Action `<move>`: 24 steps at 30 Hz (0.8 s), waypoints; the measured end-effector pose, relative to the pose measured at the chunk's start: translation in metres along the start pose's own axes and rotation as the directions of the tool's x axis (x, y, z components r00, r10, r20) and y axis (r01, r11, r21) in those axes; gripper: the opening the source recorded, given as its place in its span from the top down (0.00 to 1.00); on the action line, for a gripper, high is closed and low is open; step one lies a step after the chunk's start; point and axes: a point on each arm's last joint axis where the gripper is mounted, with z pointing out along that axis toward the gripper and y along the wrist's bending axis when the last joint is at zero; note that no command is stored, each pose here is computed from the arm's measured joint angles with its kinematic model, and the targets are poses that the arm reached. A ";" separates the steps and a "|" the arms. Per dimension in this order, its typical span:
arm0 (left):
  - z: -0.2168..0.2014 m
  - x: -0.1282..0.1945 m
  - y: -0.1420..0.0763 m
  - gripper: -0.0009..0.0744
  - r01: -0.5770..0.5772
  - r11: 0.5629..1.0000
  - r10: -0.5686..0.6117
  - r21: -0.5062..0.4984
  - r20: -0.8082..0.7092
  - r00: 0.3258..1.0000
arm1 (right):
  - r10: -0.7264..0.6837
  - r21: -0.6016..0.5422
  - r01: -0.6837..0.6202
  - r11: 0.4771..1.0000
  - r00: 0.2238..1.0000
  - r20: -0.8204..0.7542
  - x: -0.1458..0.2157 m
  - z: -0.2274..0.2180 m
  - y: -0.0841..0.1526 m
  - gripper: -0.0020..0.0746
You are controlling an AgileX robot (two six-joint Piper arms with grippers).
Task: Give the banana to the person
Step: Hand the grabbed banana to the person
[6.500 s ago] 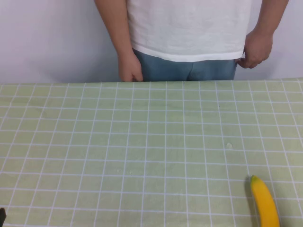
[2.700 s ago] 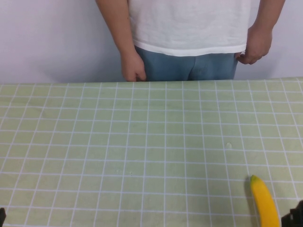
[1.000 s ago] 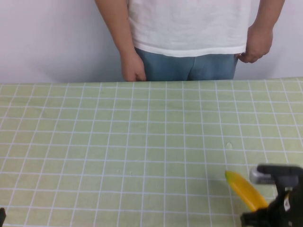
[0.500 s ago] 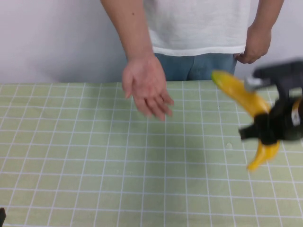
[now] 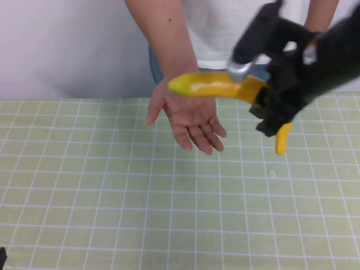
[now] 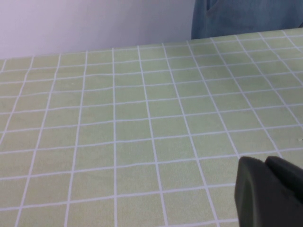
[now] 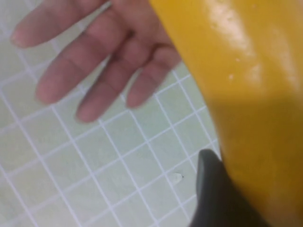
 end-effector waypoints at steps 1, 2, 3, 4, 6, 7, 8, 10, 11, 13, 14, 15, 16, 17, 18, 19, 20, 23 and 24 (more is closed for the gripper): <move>0.000 0.000 0.000 0.99 0.000 1.000 0.000 0.000 0.000 1.000 | -0.037 -0.008 0.037 0.999 0.999 -0.018 -0.006 0.003 0.000 0.63; 0.000 0.000 0.000 0.99 0.000 1.000 0.000 0.000 0.000 1.000 | -0.070 -0.019 0.069 0.997 0.997 -0.037 -0.011 0.007 0.002 0.63; 0.000 0.000 0.000 0.99 0.000 1.000 0.000 0.000 0.000 1.000 | -0.107 -0.029 0.106 0.994 0.993 -0.053 -0.017 0.011 0.003 0.63; 0.000 0.000 0.000 0.99 0.000 1.000 0.000 0.000 0.000 1.000 | -0.144 -0.037 0.141 0.989 0.987 -0.069 -0.023 0.014 0.005 0.63; 0.000 0.000 0.000 0.99 0.006 1.000 -0.006 0.002 0.000 1.000 | -0.201 -0.045 0.198 0.979 0.976 -0.083 -0.036 0.020 0.011 0.63; 0.000 0.000 0.000 0.99 0.000 1.000 0.000 0.000 0.000 1.000 | -0.227 -0.049 0.224 0.973 0.970 -0.090 -0.042 0.024 0.014 0.63; 0.000 0.000 0.000 0.99 0.000 1.000 0.000 0.000 0.000 1.000 | -0.245 -0.051 0.241 0.969 0.965 -0.093 -0.046 0.027 0.017 0.63; 0.000 0.000 0.000 0.99 0.000 1.000 0.000 0.000 0.000 1.000 | -0.278 -0.050 0.274 0.960 0.956 -0.099 -0.055 0.036 0.023 0.63; 0.000 0.000 0.000 0.99 0.006 1.000 -0.006 0.002 0.000 1.000 | -0.290 -0.049 0.286 0.957 0.951 -0.108 -0.057 0.041 0.024 0.63; 0.000 0.000 0.000 0.99 0.000 1.000 0.000 0.000 0.000 1.000 | -0.305 -0.050 0.301 0.952 0.944 -0.124 -0.059 0.051 0.026 0.63; 0.000 0.000 0.000 0.99 0.000 1.000 0.000 0.000 0.000 1.000 | -0.306 -0.047 0.303 0.952 0.942 -0.134 -0.058 0.055 0.026 0.63; 0.000 0.000 0.000 0.99 0.000 1.000 0.000 0.000 0.000 1.000 | -0.305 -0.046 0.301 0.952 0.941 -0.144 -0.058 0.060 0.026 0.63; 0.000 0.000 0.000 0.99 0.000 1.000 0.000 0.000 0.000 1.000 | -0.300 -0.044 0.297 0.954 0.942 -0.148 -0.058 0.063 0.027 0.63; 0.000 0.000 0.000 0.99 0.000 1.000 0.000 0.000 0.000 1.000 | -0.298 -0.042 0.295 0.955 0.942 -0.152 -0.059 0.065 0.027 0.63; 0.000 0.000 0.000 0.99 0.000 1.000 0.000 0.000 0.000 1.000 | -0.294 -0.033 0.293 0.956 0.943 -0.158 -0.059 0.068 0.027 0.63; 0.000 0.000 0.000 0.99 0.000 1.000 0.000 0.000 0.000 1.000 | -0.287 -0.026 0.287 0.958 0.944 -0.165 -0.059 0.071 0.027 0.63; 0.000 0.000 0.000 0.99 0.000 1.000 0.000 0.000 0.000 1.000 | -0.281 -0.019 0.282 0.959 0.945 -0.170 -0.059 0.073 0.027 0.63; 0.000 0.000 0.000 0.99 0.000 1.000 0.000 0.000 0.000 1.000 | -0.232 0.010 0.237 0.971 0.957 -0.172 -0.059 0.075 0.026 0.53; 0.000 0.000 0.000 0.99 0.000 1.000 0.000 0.000 0.000 1.000 | -0.217 0.019 0.224 0.974 0.961 -0.172 -0.059 0.075 0.025 0.46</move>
